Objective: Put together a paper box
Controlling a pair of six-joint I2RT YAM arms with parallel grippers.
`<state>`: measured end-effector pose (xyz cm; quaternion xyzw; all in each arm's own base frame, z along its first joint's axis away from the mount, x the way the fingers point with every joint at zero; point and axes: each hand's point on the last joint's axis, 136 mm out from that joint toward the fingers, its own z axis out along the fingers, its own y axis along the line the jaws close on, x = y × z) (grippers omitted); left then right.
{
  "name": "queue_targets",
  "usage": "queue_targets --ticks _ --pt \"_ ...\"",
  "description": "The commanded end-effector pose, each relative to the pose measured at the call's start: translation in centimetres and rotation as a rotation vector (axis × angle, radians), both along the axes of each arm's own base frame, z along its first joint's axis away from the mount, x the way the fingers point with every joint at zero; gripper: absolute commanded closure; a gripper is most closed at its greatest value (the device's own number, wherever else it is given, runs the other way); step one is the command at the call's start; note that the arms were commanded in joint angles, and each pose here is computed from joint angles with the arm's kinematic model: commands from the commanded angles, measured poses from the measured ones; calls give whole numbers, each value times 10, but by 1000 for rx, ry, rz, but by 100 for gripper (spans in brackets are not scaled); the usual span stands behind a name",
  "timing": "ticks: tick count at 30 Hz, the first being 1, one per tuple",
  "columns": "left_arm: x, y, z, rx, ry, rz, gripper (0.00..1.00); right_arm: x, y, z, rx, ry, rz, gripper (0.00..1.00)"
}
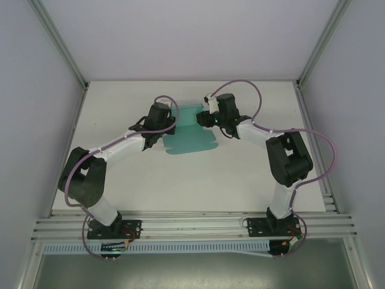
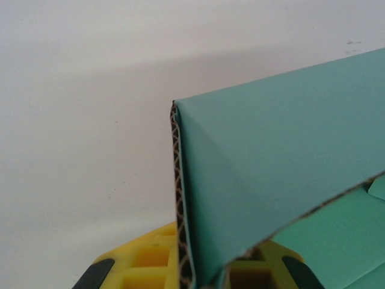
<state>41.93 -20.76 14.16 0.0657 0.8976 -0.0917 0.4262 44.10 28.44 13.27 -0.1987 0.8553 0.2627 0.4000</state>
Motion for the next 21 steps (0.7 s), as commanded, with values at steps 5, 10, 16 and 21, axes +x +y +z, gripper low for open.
queue_targets --ticks 5,10,16,21 --pt "-4 -14 21 -17 -24 -50 100 24 -9 3 41 -13 -102 69" --pt "-7 -13 24 -19 -23 -48 100 24 -18 -9 -7 13 -147 74" --pt "-9 -17 29 -23 -29 -61 100 27 -26 -19 -43 6 -232 87" --pt "-10 -17 32 -12 -36 -49 100 26 -41 -27 -167 -2 -321 97"
